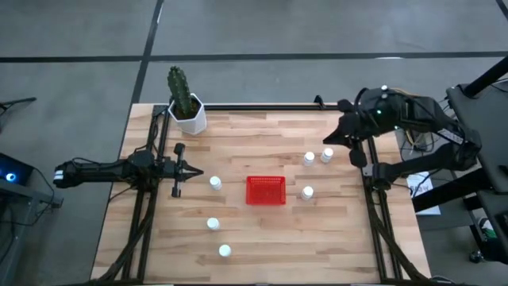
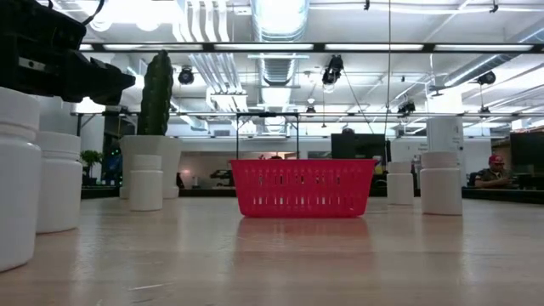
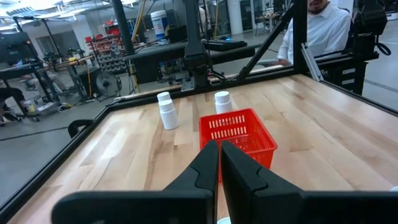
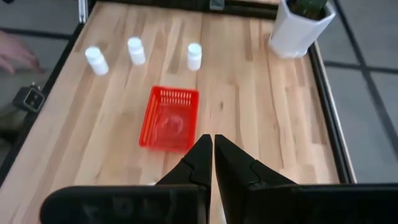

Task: Pick and place pill bottles into a basket
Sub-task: Put the white medicine bottle into the red basket

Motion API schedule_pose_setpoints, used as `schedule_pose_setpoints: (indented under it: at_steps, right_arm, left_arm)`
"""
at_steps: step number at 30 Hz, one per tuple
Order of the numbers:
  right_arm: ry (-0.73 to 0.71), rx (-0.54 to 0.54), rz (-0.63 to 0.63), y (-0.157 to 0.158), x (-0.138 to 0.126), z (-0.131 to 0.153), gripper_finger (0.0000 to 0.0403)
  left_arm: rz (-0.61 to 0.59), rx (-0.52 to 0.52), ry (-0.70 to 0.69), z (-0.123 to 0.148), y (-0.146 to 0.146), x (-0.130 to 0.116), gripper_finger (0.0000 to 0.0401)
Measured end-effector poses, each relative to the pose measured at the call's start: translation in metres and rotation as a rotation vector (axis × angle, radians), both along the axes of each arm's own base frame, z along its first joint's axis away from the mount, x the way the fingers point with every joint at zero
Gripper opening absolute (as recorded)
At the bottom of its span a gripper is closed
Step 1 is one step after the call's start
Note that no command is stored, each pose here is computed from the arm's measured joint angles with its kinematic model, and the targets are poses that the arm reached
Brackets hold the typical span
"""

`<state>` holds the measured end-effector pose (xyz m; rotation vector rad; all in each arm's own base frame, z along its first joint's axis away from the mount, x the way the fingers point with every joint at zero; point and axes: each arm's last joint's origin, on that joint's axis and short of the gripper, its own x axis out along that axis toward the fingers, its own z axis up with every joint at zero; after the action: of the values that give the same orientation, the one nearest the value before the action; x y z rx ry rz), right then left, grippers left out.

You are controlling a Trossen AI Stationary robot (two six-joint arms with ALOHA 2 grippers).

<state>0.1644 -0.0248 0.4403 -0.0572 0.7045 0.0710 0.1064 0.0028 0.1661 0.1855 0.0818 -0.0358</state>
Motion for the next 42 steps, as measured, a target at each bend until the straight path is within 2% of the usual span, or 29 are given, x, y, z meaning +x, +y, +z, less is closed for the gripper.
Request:
schedule_pose_setpoints:
  at_steps: [9, 18, 28, 37, 42]
  right_arm:
    - [0.189, -0.055, 0.098, -0.003, 0.015, -0.002, 0.0009]
    - [0.356, -0.041, 0.169, -0.001, 0.035, -0.022, 0.0009]
    - [0.449, -0.048, 0.319, 0.029, 0.061, -0.039, 0.0009]
    - [0.510, -0.035, 0.352, 0.054, 0.075, -0.050, 0.0009]
    - [0.546, -0.087, 0.364, 0.066, 0.082, -0.057, 0.0009]
  left_arm:
    - [0.000, 0.000, 0.000, 0.000, 0.000, 0.000, 0.0000]
    - [0.000, 0.000, 0.000, 0.000, 0.000, 0.000, 0.0000]
    - [0.000, 0.000, 0.000, 0.000, 0.000, 0.000, 0.0000]
    - [0.000, 0.000, 0.000, 0.000, 0.000, 0.000, 0.0000]
    - [0.000, 0.000, 0.000, 0.000, 0.000, 0.000, 0.0000]
